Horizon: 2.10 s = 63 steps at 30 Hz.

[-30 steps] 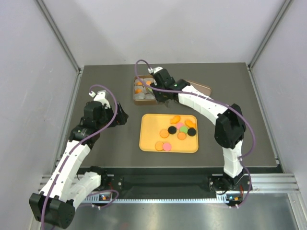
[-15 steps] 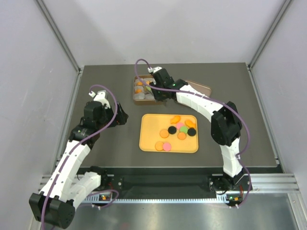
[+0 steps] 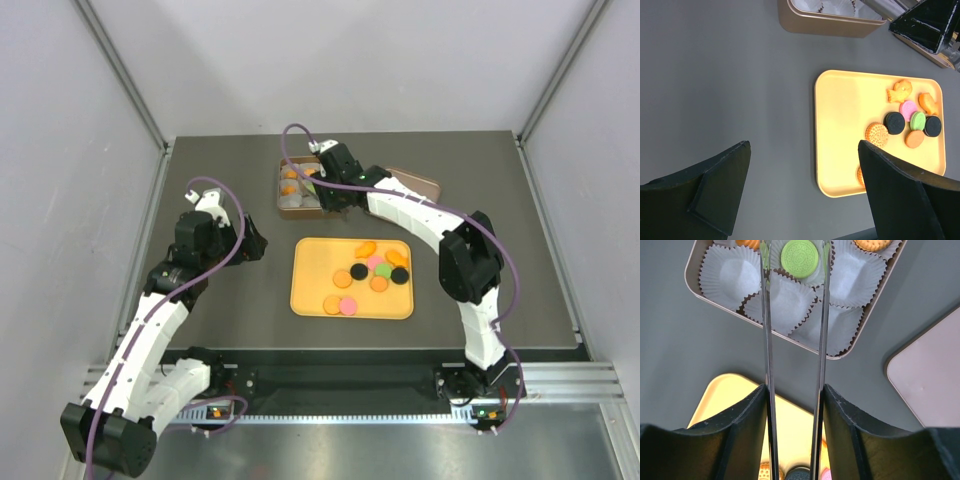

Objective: Pack the cookies

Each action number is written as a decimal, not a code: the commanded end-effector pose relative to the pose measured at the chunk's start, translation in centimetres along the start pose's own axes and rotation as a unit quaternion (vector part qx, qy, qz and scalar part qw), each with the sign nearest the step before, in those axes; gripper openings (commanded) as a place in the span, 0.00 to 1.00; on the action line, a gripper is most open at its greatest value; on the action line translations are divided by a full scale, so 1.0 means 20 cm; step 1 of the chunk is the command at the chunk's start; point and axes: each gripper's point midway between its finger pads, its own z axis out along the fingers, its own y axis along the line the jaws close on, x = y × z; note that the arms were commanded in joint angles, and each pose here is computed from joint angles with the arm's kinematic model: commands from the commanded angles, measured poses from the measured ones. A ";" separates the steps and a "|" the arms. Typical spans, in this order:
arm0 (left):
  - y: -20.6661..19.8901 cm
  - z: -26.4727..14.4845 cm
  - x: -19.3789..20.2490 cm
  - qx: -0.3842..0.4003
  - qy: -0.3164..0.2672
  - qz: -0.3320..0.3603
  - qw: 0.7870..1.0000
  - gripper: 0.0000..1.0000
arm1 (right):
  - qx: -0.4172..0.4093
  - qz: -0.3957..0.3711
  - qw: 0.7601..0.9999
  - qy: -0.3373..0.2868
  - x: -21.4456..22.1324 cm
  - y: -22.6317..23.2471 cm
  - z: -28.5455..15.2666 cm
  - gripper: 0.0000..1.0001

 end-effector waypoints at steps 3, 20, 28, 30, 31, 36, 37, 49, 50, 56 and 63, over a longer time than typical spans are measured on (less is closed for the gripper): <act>0.00 0.00 -0.04 0.002 -0.017 0.002 1.000 0.93 | -0.005 0.016 0.998 -0.052 -0.19 0.00 -0.07 0.46; -0.01 0.00 -0.05 0.007 -0.020 0.002 1.000 0.93 | -0.009 0.051 0.993 -0.105 0.00 -0.15 -0.88 0.45; -0.02 0.00 -0.05 0.011 -0.020 0.002 1.000 0.93 | -0.012 0.068 0.996 -0.050 0.57 -0.19 -1.09 0.45; -0.02 0.00 -0.05 0.014 -0.019 0.002 1.000 0.93 | -0.029 0.060 0.997 -0.036 0.65 -0.14 -1.10 0.45; -0.02 0.00 -0.04 0.013 -0.017 0.001 1.000 0.93 | -0.032 0.059 0.997 -0.026 0.70 -0.13 -1.10 0.45; -0.02 0.00 -0.04 0.012 -0.015 0.001 1.000 0.93 | -0.050 0.024 0.998 0.005 0.82 0.01 -1.07 0.43; -0.02 0.01 -0.03 0.011 -0.014 0.001 1.000 0.93 | -0.051 0.019 0.998 0.012 0.84 0.03 -1.05 0.43; -0.01 0.01 -0.04 0.007 -0.015 0.001 1.000 0.93 | -0.059 -0.025 0.996 0.068 0.98 0.18 -0.94 0.42; -0.01 0.01 -0.04 0.006 -0.015 0.001 1.000 0.93 | -0.060 -0.026 0.996 0.069 0.98 0.19 -0.94 0.43; -0.01 0.01 -0.04 0.007 -0.015 0.001 1.000 0.93 | -0.057 -0.024 0.995 0.078 1.01 0.19 -0.95 0.43; -0.01 0.01 -0.04 0.007 -0.015 0.001 1.000 0.93 | -0.051 -0.019 0.996 0.074 1.00 0.19 -0.98 0.43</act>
